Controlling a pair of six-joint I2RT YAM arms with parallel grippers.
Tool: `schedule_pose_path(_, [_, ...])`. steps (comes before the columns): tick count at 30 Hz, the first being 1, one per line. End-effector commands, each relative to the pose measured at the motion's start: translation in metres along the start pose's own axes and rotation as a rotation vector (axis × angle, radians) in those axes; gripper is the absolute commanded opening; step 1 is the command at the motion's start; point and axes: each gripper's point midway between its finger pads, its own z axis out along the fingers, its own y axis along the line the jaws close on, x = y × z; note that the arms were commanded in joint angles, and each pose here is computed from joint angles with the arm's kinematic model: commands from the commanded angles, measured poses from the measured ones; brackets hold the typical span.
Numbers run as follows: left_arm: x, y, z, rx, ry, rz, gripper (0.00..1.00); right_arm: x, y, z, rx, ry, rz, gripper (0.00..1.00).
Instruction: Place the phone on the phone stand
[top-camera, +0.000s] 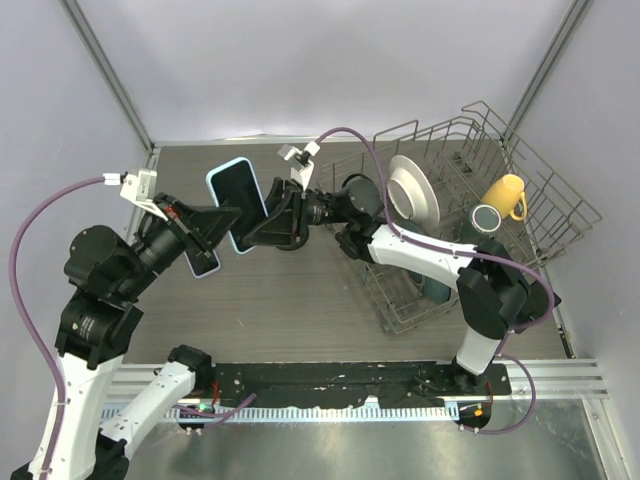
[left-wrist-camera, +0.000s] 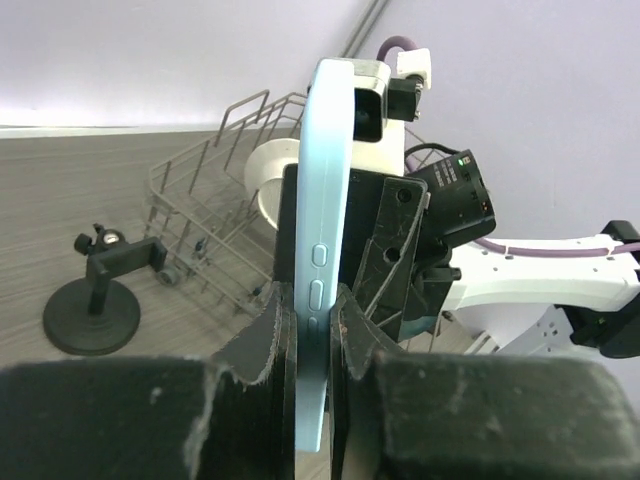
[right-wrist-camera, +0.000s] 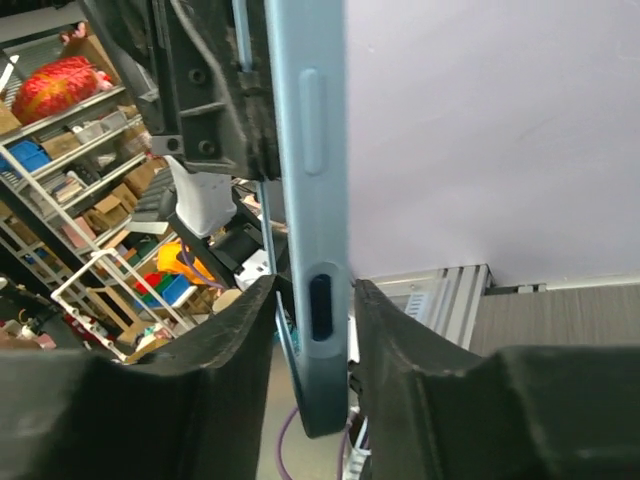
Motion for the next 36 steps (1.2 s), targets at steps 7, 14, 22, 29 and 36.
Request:
schedule_pose_path(7, [-0.009,-0.022,0.015,0.094,0.040,-0.069,0.21,-0.021,0.033,-0.002,-0.050,-0.048,-0.145,0.00])
schedule_pose_path(14, [-0.022,-0.037,0.011,0.132,0.059,-0.021,0.63,-0.006,0.021,-0.009,0.042,0.067,-0.212,0.00])
schedule_pose_path(22, [-0.028,-0.066,0.009,0.280,0.125,0.049,0.28,0.003,0.031,-0.013,0.014,0.142,-0.219,0.00])
schedule_pose_path(29, [-0.036,-0.073,0.015,0.318,0.133,0.076,0.52,0.010,0.033,-0.017,0.003,0.185,-0.231,0.00])
schedule_pose_path(36, [-0.030,-0.077,0.021,0.370,0.166,0.061,0.22,0.010,0.034,-0.018,0.003,0.183,-0.233,0.00])
